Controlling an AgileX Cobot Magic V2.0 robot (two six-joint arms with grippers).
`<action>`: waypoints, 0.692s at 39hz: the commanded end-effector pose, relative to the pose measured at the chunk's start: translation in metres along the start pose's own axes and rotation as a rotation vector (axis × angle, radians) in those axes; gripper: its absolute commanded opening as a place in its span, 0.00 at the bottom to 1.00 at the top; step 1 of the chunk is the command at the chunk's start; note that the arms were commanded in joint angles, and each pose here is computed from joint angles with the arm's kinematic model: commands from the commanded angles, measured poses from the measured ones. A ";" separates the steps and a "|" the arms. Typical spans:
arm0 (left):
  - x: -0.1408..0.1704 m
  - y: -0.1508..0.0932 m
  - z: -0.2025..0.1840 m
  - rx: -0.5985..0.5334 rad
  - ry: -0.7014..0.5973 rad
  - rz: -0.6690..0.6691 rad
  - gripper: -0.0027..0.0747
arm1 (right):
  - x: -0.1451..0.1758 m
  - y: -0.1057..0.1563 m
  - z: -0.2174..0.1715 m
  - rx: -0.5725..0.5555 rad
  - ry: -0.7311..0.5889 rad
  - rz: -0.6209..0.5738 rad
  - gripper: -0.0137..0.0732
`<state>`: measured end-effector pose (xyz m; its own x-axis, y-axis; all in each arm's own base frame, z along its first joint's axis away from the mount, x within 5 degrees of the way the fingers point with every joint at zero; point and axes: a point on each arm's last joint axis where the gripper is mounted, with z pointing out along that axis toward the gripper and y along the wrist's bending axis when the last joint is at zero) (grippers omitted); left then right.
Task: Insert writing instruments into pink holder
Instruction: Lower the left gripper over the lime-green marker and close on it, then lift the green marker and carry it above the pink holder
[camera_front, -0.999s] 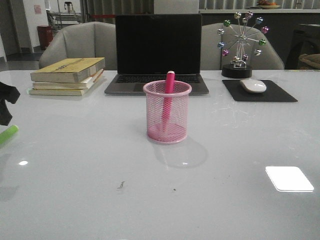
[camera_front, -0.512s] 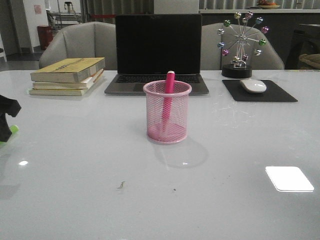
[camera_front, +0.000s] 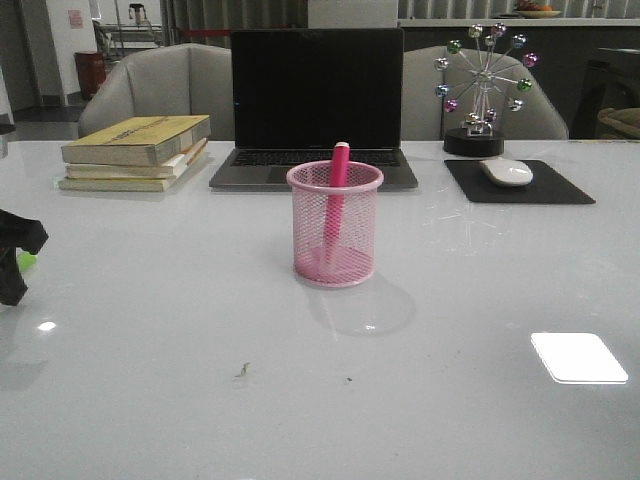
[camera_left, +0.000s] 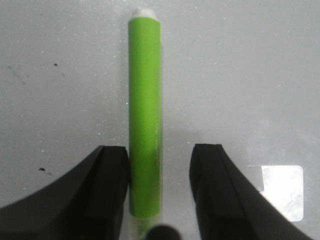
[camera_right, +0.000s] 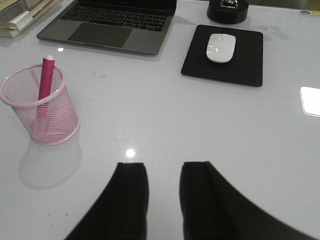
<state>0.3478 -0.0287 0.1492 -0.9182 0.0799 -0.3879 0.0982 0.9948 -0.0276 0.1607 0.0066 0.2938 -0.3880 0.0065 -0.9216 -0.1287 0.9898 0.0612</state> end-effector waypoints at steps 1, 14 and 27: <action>-0.006 0.000 -0.008 0.002 -0.020 0.001 0.37 | -0.012 -0.002 -0.002 0.026 -0.064 0.014 0.51; 0.000 0.000 -0.005 0.006 0.044 0.019 0.17 | -0.012 -0.002 -0.002 0.026 -0.064 0.014 0.51; -0.016 -0.007 -0.019 -0.001 -0.121 0.117 0.17 | -0.012 -0.002 -0.002 0.026 -0.064 0.014 0.51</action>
<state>0.3509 -0.0313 0.1503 -0.9024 0.1531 -0.4027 0.1684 0.9857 -0.0027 0.1607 0.0066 0.2938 -0.3880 0.0065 -0.9216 -0.1287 0.9898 0.0612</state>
